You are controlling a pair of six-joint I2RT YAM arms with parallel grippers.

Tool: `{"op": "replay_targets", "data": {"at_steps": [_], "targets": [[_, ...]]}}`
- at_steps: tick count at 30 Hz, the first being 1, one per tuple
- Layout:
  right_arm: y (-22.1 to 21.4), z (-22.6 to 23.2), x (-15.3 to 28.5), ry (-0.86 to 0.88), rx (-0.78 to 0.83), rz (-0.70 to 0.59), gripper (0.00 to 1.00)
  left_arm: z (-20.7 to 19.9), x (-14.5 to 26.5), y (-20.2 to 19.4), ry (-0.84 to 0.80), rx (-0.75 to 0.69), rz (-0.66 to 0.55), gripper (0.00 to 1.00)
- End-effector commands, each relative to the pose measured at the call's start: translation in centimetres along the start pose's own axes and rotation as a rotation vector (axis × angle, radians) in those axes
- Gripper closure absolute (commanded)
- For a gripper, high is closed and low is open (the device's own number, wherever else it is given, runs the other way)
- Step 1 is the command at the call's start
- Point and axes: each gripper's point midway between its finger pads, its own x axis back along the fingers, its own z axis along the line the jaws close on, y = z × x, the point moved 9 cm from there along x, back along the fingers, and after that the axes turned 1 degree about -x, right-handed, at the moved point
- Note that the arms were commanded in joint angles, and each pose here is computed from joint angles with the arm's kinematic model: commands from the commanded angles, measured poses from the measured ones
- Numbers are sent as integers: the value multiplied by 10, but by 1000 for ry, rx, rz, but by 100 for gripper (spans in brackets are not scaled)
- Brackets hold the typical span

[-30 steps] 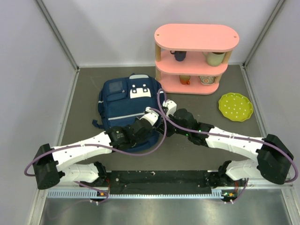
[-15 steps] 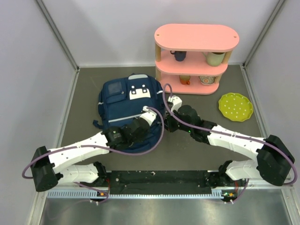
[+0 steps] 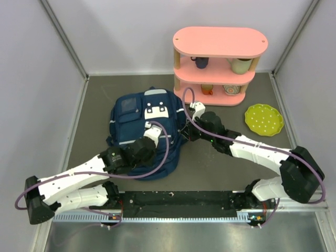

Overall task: Pack the student bag
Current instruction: Zip the student bag at the center of the board.

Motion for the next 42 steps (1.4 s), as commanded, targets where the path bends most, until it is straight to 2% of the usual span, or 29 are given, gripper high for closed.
{"op": "replay_targets", "data": {"at_steps": [1, 10, 19, 20, 21, 22, 23, 24, 26, 27, 30, 31, 35, 37, 38, 41, 42], "targets": [[37, -19, -11, -115, 21, -148, 100, 6, 21, -28, -27, 137, 106, 100], [51, -31, -45, -162, 2, -189, 100, 6, 26, -31, -70, 174, 68, 100], [51, -33, -40, -154, -16, -172, 100, -8, 17, -17, -133, 135, 77, 100], [49, -32, -39, -139, -19, -159, 99, -9, 18, -14, -136, 144, 69, 95], [49, -32, -36, -139, -28, -153, 90, -10, 18, -13, -138, 145, 65, 86], [49, -33, -35, -142, -37, -143, 84, -10, 18, -10, -140, 148, 54, 67], [47, -34, -32, -153, -58, -117, 78, -10, 20, -7, -140, 146, 42, 57], [49, -35, -29, -155, -73, -112, 69, -9, 22, -5, -134, 148, 32, 49], [49, -43, -22, -176, -130, -88, 59, -6, 26, 1, -110, 151, -5, 33], [52, -45, -19, -162, -152, -83, 41, -4, 28, 3, -98, 154, -24, 29], [58, -51, -4, -136, -233, -72, 24, 2, 40, 16, -68, 176, -105, 18], [61, -52, 1, -120, -259, -78, 22, 4, 43, 19, -58, 183, -128, 1], [65, -59, 14, 8, -422, -38, 17, 19, 66, 37, 17, 241, -286, 2], [61, -58, 16, 13, -440, 8, 14, 32, 70, 42, 120, 260, -349, 2], [60, -56, 16, 24, -451, 26, 11, 39, 68, 42, 175, 258, -354, 1], [53, -53, 19, 30, -491, 40, 8, 66, 61, 46, 346, 300, -339, 1], [52, -52, 20, 32, -498, 34, 7, 70, 58, 48, 322, 327, -322, 1]]}}
